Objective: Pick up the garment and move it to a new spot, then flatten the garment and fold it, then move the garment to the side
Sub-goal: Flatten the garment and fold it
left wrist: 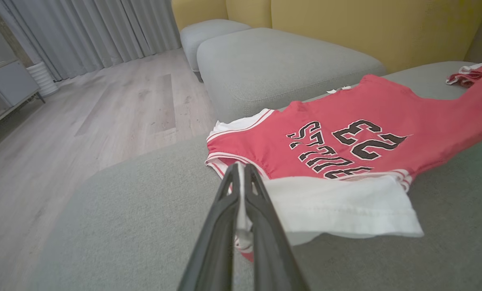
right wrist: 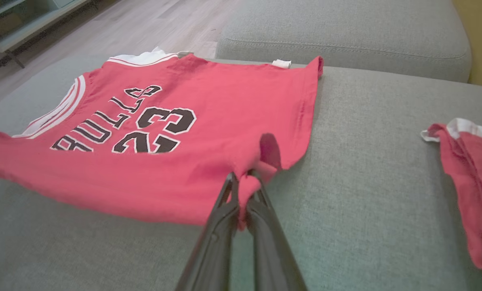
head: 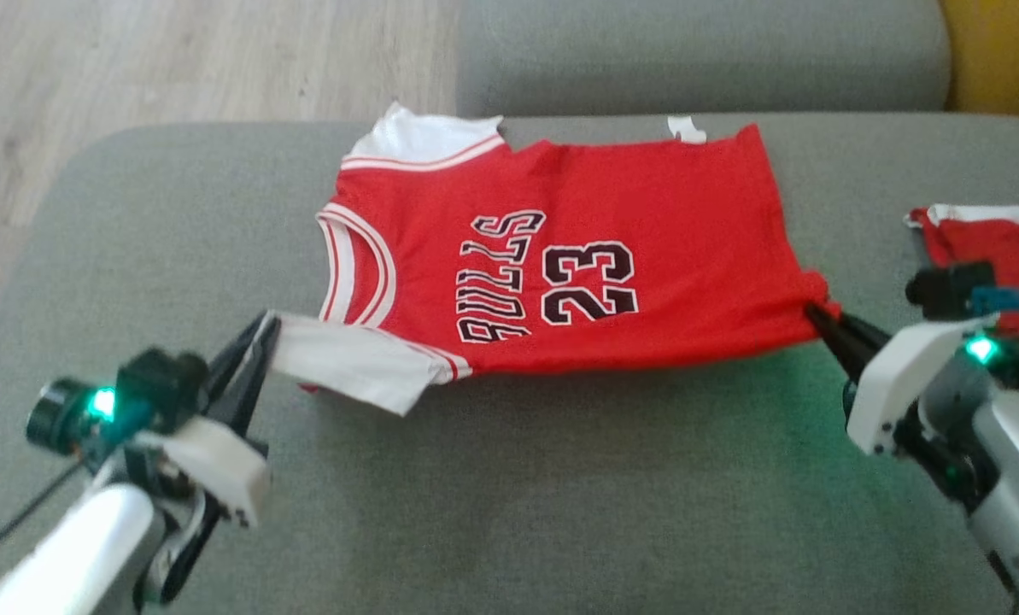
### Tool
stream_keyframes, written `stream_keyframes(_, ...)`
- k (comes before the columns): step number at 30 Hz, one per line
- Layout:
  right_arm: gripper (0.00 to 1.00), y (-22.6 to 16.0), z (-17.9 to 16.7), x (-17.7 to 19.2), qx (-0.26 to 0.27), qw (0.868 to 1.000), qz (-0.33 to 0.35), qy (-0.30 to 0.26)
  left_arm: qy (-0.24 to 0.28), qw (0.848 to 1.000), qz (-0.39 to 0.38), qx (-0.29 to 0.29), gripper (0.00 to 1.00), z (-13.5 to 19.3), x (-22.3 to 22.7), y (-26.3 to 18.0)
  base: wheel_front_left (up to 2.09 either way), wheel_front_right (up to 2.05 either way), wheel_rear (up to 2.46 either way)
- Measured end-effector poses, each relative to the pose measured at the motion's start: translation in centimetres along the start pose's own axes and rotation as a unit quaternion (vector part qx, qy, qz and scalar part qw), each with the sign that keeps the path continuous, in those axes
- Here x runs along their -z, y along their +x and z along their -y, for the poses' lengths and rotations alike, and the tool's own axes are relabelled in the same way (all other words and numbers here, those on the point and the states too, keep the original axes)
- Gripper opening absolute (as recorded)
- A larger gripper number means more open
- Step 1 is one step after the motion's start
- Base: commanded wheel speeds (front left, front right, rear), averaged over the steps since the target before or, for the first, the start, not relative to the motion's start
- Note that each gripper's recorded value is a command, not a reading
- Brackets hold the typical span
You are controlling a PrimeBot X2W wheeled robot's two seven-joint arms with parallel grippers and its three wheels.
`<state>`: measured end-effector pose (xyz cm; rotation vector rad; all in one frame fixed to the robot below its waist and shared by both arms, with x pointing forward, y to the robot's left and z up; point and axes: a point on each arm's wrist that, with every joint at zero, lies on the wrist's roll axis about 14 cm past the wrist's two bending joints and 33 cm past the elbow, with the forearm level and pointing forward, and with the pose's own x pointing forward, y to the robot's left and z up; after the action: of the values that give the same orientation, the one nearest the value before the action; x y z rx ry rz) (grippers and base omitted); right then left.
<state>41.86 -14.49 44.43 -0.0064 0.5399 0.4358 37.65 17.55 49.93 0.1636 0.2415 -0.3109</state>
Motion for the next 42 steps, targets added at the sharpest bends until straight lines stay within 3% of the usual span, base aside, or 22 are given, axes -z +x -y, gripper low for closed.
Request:
stream_keyframes(8, 0.00, 3.0, 0.6, -2.0, 0.005, 1.000, -0.012, -0.007, 0.037, 0.997, -0.065, 0.029, 0.00, -1.0, 1.5, 4.6, 0.00, 0.00, 0.00)
stream_keyframes(18, 0.00, 6.6, 2.0, -1.4, 0.021, 0.999, -0.046, -0.003, 0.098, 0.989, -0.104, 0.038, 0.00, -3.3, 1.5, 10.1, 0.00, 0.00, 0.00)
stream_keyframes(28, 0.00, 8.6, 2.7, -0.8, 0.027, 0.997, -0.069, -0.012, 0.119, 0.983, -0.137, 0.041, 0.00, -4.0, 2.8, 13.0, 0.00, 0.00, 0.00)
stream_keyframes(29, 0.75, 8.8, 2.7, -0.9, 0.027, 0.997, -0.064, -0.014, 0.119, 0.982, -0.142, 0.040, 0.00, -4.0, 3.0, 13.2, 0.00, 0.00, 0.00)
stream_keyframes(30, 1.00, 9.0, 2.8, -1.1, 0.029, 0.998, -0.057, -0.015, 0.118, 0.981, -0.146, 0.040, 0.03, -4.1, 3.3, 13.4, 0.00, 0.00, 0.00)
stream_keyframes(32, 1.00, 9.5, 3.0, -1.8, 0.031, 0.999, -0.041, -0.016, 0.117, 0.982, -0.142, 0.038, 1.00, -4.2, 3.3, 13.7, 0.00, 0.00, 0.00)
stream_keyframes(37, 1.00, 10.1, 3.4, -6.0, 0.038, 0.998, 0.055, -0.005, 0.105, 0.992, -0.071, -0.011, 1.00, -5.5, 0.4, 15.1, 0.00, 0.00, 0.00)
stream_keyframes(38, 1.00, 9.7, 3.8, -8.3, 0.046, 0.993, 0.108, -0.002, 0.087, 0.996, -0.004, -0.038, 1.00, -6.1, -2.7, 15.5, 0.00, 0.00, 0.00)
stream_keyframes(42, 1.00, 7.8, 4.6, -12.0, 0.062, 0.976, 0.207, 0.006, 0.029, 0.991, 0.111, -0.072, 1.00, -6.4, -8.2, 15.0, 0.00, 0.00, 0.00)
